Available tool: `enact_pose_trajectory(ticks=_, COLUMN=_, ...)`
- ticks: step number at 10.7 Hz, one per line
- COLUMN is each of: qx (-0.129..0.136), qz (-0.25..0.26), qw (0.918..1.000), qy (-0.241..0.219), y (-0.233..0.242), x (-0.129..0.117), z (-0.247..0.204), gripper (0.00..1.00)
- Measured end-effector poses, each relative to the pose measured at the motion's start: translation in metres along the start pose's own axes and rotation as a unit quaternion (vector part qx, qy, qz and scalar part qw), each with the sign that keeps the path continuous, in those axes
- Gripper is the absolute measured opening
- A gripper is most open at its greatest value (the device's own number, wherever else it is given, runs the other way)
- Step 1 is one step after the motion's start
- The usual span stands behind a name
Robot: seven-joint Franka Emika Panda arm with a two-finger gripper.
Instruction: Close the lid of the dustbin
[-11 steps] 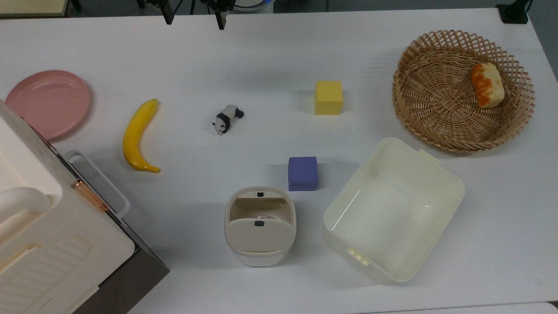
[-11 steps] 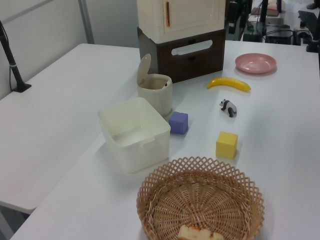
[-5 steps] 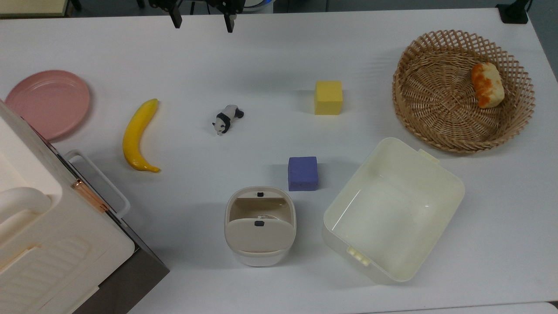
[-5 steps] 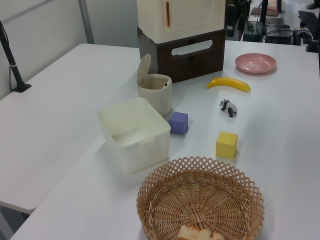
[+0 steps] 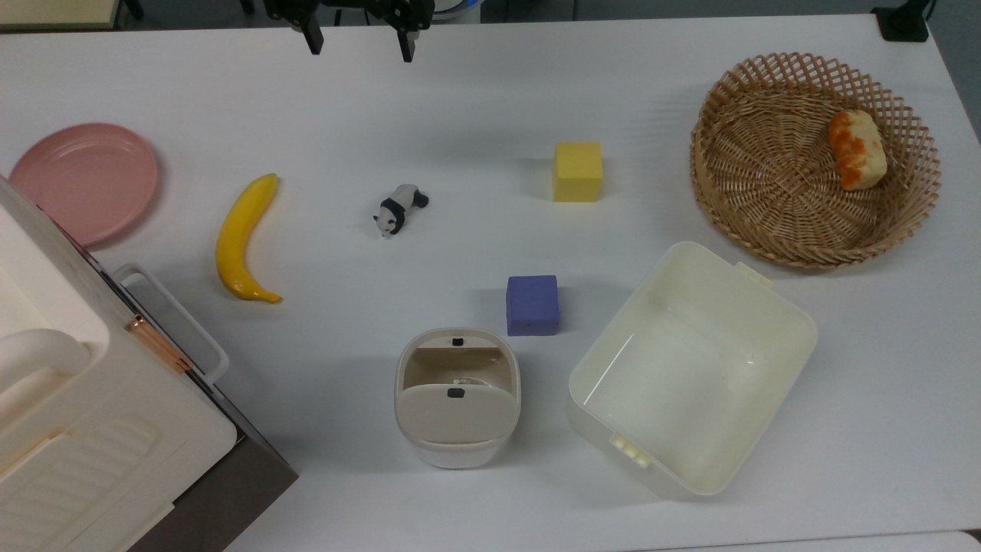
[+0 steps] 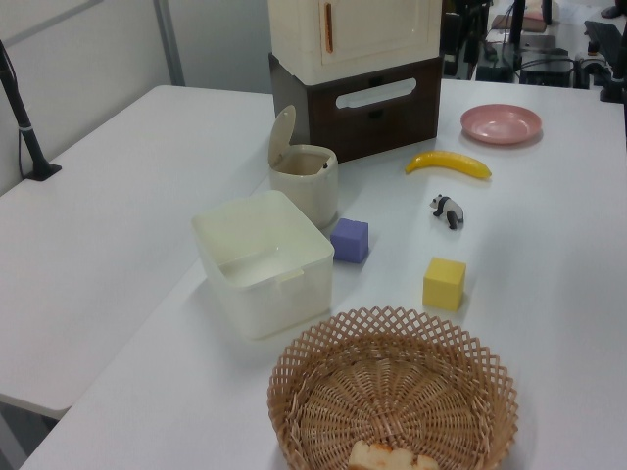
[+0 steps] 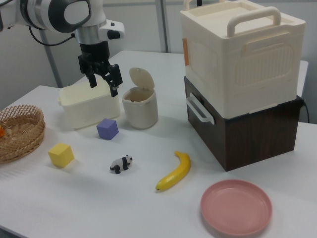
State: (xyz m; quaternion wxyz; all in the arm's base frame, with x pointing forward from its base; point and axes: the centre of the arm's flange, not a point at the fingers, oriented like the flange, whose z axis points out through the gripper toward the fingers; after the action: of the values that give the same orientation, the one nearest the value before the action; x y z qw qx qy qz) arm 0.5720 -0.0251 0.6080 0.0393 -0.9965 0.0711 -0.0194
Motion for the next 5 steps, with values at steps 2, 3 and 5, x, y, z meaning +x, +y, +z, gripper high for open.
enact_pose_trajectory(ticks=2, qx=0.0, qz=0.0, qw=1.0, qy=0.0, y=-0.0004, x=0.0, z=0.0002, gripper=1.0)
enact_pose_trajectory(ticks=3, qx=0.0, qz=-0.001, qw=1.0, qy=0.0, y=-0.0008, x=0.0001, z=0.0004, gripper=1.0)
enact_pose_trajectory(ticks=5, qx=0.0, qz=-0.002, qw=1.0, qy=-0.001, y=-0.0019, x=0.0001, z=0.0007, gripper=1.0)
